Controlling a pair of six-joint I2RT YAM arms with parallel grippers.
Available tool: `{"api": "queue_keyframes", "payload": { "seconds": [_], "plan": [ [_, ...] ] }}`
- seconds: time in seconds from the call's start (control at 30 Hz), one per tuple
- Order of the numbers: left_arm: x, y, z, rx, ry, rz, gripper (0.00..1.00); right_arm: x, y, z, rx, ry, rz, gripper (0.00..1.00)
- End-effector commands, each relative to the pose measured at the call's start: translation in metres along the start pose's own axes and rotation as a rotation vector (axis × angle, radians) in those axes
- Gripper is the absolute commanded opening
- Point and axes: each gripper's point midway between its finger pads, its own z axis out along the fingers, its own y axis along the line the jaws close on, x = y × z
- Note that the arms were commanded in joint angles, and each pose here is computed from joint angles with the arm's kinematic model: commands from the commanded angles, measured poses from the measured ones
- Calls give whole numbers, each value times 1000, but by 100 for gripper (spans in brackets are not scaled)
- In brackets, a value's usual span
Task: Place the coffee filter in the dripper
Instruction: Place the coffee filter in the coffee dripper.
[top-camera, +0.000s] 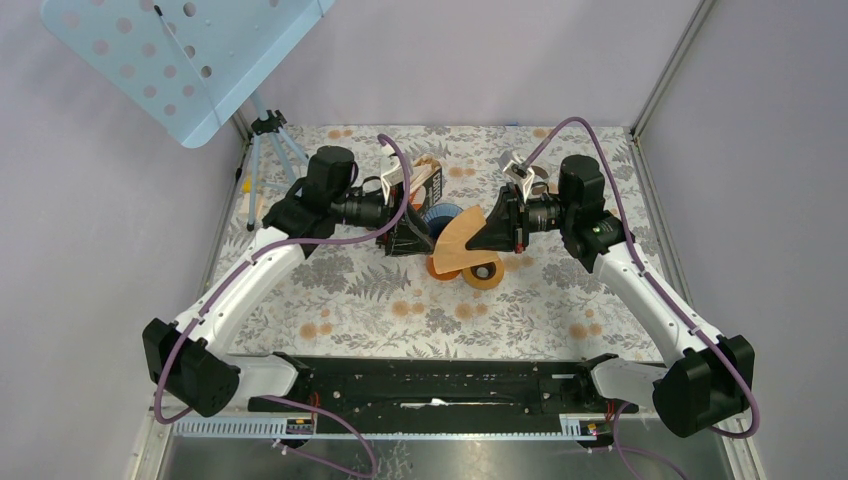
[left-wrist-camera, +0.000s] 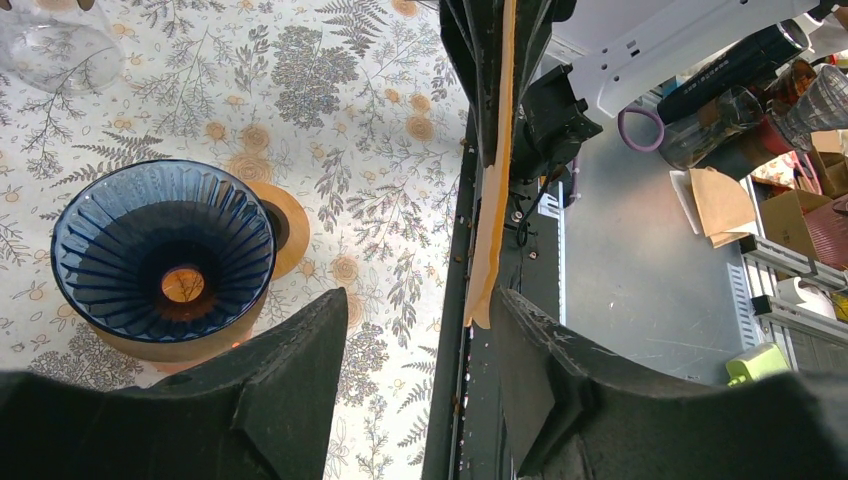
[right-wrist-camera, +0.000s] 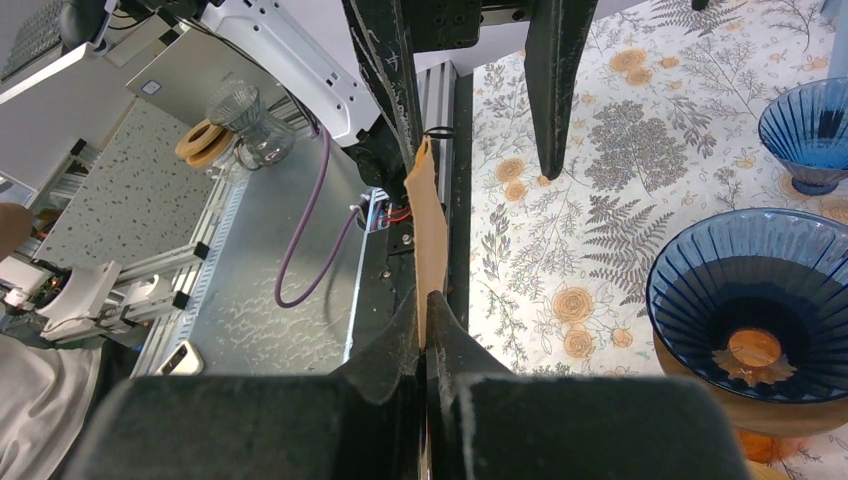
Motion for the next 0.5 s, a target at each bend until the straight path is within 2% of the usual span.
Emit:
{"api": "queue_keyframes", "payload": {
  "seconds": [0.0,0.47],
  "plan": [
    [-7,-1,3,12,-24,46,58,-16,8,-2,-20,-17,-65,0],
    [-17,6,-8,-35,-46,67,55,-10,11,-3,-31,-3,-75,0]
  ]
}}
